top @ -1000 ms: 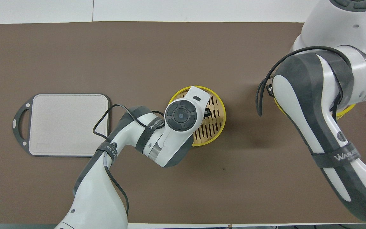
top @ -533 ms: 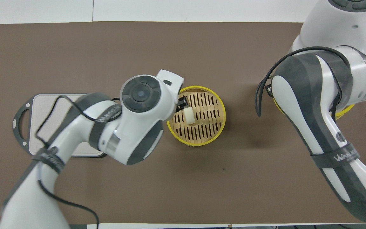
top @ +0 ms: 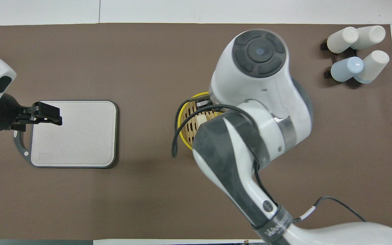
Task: Place bun in steamer
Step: 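Bring the lid over the steamer with the right gripper while the left gripper retracts, then lower the lid onto the steamer with the right gripper, then open the right gripper and withdraw it from the lid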
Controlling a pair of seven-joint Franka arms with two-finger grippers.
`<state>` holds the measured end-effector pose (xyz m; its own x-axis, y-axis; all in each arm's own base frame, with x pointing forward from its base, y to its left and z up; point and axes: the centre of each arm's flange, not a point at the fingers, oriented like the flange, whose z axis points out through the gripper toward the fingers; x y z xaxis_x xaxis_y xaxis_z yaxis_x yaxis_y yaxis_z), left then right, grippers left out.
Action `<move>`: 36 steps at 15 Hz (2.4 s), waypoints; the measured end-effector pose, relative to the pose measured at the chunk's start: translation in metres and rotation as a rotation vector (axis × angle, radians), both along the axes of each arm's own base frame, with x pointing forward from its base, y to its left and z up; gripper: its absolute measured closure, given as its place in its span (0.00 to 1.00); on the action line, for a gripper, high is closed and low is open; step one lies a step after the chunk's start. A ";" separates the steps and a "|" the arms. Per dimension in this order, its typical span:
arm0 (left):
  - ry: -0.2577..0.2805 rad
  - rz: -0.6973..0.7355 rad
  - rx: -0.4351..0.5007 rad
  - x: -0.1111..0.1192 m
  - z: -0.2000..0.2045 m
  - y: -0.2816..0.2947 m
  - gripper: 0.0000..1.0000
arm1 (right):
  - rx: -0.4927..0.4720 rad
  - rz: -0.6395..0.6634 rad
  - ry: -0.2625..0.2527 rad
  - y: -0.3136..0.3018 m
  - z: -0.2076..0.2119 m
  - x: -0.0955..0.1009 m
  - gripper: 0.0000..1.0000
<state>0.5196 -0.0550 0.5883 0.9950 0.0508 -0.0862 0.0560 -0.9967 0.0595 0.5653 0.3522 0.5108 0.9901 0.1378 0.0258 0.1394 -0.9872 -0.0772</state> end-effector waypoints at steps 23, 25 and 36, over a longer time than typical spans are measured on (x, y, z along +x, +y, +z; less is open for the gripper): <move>0.021 -0.074 0.068 0.004 0.021 0.026 0.00 | 0.045 -0.109 -0.033 0.091 -0.122 -0.036 0.91; 0.010 -0.068 0.063 0.005 0.026 0.028 0.00 | 0.049 -0.110 -0.037 0.090 -0.122 -0.036 0.91; -0.029 -0.090 0.045 0.007 0.041 0.039 0.00 | 0.044 -0.166 -0.081 0.050 -0.062 -0.012 0.04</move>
